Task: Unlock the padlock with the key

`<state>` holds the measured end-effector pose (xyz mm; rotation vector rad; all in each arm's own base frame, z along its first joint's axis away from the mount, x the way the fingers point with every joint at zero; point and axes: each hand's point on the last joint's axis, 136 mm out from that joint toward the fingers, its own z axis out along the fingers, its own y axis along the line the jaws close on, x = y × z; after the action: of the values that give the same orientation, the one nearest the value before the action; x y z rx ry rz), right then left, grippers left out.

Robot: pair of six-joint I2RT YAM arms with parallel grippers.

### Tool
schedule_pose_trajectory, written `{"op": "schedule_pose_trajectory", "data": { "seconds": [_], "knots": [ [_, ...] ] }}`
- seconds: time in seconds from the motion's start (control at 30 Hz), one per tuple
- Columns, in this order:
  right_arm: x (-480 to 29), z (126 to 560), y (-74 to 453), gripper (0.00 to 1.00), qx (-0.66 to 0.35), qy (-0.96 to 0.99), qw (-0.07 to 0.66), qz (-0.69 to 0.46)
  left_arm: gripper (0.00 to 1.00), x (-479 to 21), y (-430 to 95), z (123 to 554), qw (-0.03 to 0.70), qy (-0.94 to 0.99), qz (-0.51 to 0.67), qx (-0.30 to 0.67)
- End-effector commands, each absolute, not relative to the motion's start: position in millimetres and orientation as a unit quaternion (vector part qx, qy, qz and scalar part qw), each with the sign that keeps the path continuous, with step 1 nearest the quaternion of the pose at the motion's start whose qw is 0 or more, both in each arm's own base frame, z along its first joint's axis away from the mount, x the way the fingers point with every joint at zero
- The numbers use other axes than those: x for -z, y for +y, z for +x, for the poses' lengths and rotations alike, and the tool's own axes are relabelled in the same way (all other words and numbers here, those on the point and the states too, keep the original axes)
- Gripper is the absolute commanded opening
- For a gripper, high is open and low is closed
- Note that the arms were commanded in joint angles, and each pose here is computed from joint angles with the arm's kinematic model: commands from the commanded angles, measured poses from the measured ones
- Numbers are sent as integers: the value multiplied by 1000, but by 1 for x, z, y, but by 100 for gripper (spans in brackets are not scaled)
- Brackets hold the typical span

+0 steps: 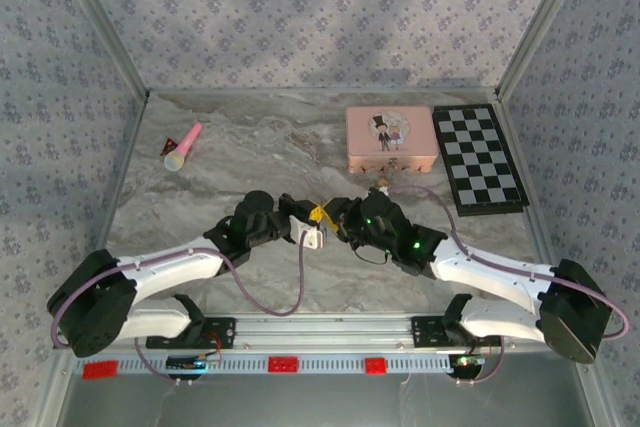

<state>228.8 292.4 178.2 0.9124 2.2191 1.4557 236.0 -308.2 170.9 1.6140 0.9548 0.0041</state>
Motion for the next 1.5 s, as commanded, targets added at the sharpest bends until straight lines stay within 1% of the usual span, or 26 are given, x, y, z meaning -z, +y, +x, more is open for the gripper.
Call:
{"op": "schedule_pose_trajectory", "data": {
  "seconds": [0.0,0.13,0.33,0.4,0.5,0.53,0.6,0.77,0.93,1.07,1.33,1.47],
  "knots": [
    [-178,233,281,27,-507,768,183,346,0,-186,-314,237,613,392,686,-4],
    [-182,234,285,25,-520,761,177,345,0,-187,-316,237,614,392,685,-1],
    [-189,231,293,25,-534,758,165,336,0,-188,-315,238,616,393,682,-5],
    [-190,230,294,26,-536,757,166,336,0,-187,-314,239,615,395,683,-9],
    [-193,230,295,32,-538,757,169,330,0,-186,-314,239,615,393,684,-10],
    [-193,230,296,32,-537,758,170,328,0,-187,-314,238,617,391,683,-9],
    [-193,231,296,31,-537,759,170,328,0,-187,-314,237,617,391,683,-7],
    [-191,232,299,25,-536,760,167,327,0,-185,-313,236,616,394,683,-6],
    [-189,232,301,22,-536,761,166,327,0,-185,-313,235,616,393,683,-6],
    [-187,233,292,20,-525,762,181,334,0,-184,-311,234,615,393,684,-6],
    [-189,234,289,18,-527,758,188,334,0,-183,-310,232,614,394,684,-4],
    [-190,234,288,16,-527,758,190,333,0,-183,-310,231,613,394,684,-4]
  ]
}}
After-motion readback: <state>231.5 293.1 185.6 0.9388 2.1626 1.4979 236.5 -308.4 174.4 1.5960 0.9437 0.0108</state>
